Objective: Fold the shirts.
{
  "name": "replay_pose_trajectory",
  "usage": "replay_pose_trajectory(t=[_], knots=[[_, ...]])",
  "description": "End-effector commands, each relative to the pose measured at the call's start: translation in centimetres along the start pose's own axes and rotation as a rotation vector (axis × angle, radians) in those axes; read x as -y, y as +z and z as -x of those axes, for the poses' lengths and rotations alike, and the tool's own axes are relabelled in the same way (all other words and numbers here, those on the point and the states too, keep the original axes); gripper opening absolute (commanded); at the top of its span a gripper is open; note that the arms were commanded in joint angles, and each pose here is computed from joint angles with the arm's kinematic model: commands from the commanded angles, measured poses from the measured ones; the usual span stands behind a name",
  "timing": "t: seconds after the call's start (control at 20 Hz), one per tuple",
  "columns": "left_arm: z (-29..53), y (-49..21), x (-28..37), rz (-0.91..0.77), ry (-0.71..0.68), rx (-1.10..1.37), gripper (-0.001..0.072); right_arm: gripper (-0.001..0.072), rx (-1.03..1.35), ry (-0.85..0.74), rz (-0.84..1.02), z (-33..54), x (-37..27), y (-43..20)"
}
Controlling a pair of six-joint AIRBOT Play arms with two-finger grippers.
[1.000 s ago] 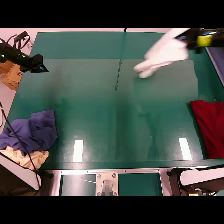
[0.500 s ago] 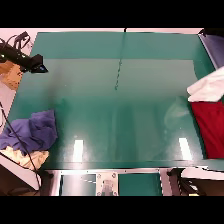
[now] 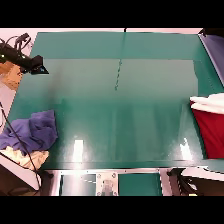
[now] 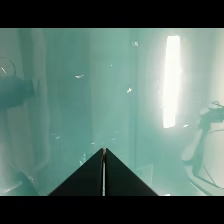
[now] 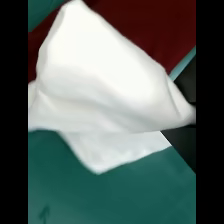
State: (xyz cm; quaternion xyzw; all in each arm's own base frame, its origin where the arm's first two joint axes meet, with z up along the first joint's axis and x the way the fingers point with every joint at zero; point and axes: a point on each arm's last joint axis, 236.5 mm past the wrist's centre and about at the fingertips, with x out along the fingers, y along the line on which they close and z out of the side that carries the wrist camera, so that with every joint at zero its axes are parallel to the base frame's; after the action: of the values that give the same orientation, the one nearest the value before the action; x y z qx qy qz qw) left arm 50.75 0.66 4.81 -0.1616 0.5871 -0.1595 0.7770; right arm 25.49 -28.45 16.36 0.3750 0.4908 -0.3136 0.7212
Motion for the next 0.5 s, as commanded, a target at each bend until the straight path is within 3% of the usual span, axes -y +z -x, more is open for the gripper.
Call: replay_pose_trajectory(t=[0.0,0.3,0.35,0.4,0.45], knots=[[0.0,-0.2,0.0,-0.001,-0.002,-0.010,0.0024,0.0015,-0.133,-0.206,-0.096,-1.3,6.1,-3.5],[0.0,-0.3,0.3,0.000,-0.011,-0.015,0.0024,0.0020,-0.415,-0.475,-0.201,-7.4,13.4,-11.4],[0.0,-0.3,0.3,0.000,-0.011,-0.014,0.0024,0.0158,-0.449,-0.487,-0.198,-8.3,13.9,-12.5],[0.0,-0.3,0.3,0.000,-0.011,-0.014,0.0024,0.0500,-0.482,-0.490,-0.199,-9.1,14.2,-13.6],[0.0,-0.3,0.3,0.000,-0.013,-0.013,0.0024,0.0616,-0.510,-0.493,-0.199,-9.5,14.3,-14.4]])
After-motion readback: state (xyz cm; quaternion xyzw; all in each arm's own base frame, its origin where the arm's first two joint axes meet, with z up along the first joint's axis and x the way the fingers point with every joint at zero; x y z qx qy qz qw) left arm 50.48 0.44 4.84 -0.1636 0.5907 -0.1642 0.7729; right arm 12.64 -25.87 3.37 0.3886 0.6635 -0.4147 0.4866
